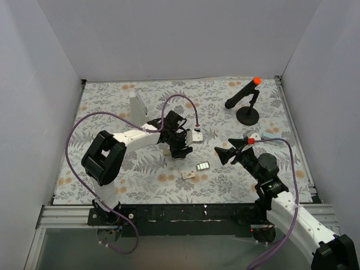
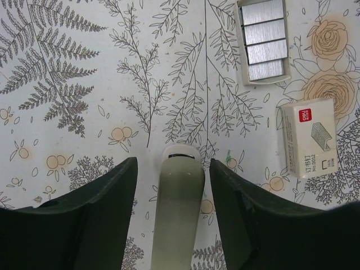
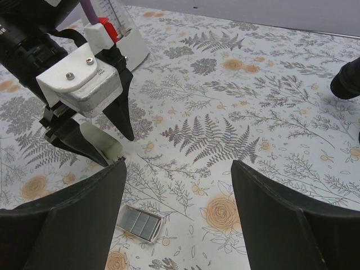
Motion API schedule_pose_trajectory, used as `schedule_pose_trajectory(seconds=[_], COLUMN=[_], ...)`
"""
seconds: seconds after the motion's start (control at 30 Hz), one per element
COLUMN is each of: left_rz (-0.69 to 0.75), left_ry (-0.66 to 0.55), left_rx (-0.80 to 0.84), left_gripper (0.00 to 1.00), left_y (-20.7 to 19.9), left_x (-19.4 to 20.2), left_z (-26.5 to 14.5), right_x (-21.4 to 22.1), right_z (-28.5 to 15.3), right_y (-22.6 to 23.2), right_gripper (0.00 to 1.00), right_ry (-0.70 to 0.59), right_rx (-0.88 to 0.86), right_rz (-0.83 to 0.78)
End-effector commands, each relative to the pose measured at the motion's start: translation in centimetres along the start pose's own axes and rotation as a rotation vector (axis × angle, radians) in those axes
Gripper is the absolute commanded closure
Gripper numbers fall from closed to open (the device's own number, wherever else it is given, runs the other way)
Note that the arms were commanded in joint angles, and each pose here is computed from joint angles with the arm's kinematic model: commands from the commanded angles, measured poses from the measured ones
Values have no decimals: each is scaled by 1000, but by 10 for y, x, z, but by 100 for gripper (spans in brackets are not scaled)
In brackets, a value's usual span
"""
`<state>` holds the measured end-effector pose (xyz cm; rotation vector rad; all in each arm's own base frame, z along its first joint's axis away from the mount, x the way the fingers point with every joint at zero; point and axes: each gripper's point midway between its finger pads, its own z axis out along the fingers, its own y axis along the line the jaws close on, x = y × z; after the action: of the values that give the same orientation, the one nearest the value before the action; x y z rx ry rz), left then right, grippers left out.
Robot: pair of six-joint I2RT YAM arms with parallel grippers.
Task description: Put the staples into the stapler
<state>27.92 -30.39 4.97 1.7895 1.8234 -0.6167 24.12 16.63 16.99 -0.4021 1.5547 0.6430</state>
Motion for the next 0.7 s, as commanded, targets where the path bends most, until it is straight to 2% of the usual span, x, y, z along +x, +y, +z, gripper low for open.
schedule_pose_trajectory(seconds=[0.0,0.07,0.13,0.2,0.33,0.37,0.43,0.67], left_rz=[16,17,12,10,9,6,-6,4], left_ry=[-28,-24,-22,-22,-28,-30,-43,-224], left_rx=[4,2,4,4,7,9,10,-19], left_gripper=[49,52,62,66,82,92,100,100], left_y=[5,5,5,5,4,3,2,-5], left_x=[-12,-12,-11,-12,-15,-16,-21,-67], left_z=[-6,-6,-6,-7,-10,-10,-14,-56], right_x=[-17,-17,-16,-16,-15,-16,-15,-22], right_z=[3,3,3,3,4,4,5,6], right_y=[2,2,2,2,3,3,6,49], right_gripper=[17,17,17,17,18,18,17,15], right_ry=[-61,-60,-58,-56,-51,-52,-46,-71], right_rx=[-7,-7,-10,-11,-18,-21,-38,-305], right_rz=[-12,-10,-13,-12,-19,-21,-33,-116])
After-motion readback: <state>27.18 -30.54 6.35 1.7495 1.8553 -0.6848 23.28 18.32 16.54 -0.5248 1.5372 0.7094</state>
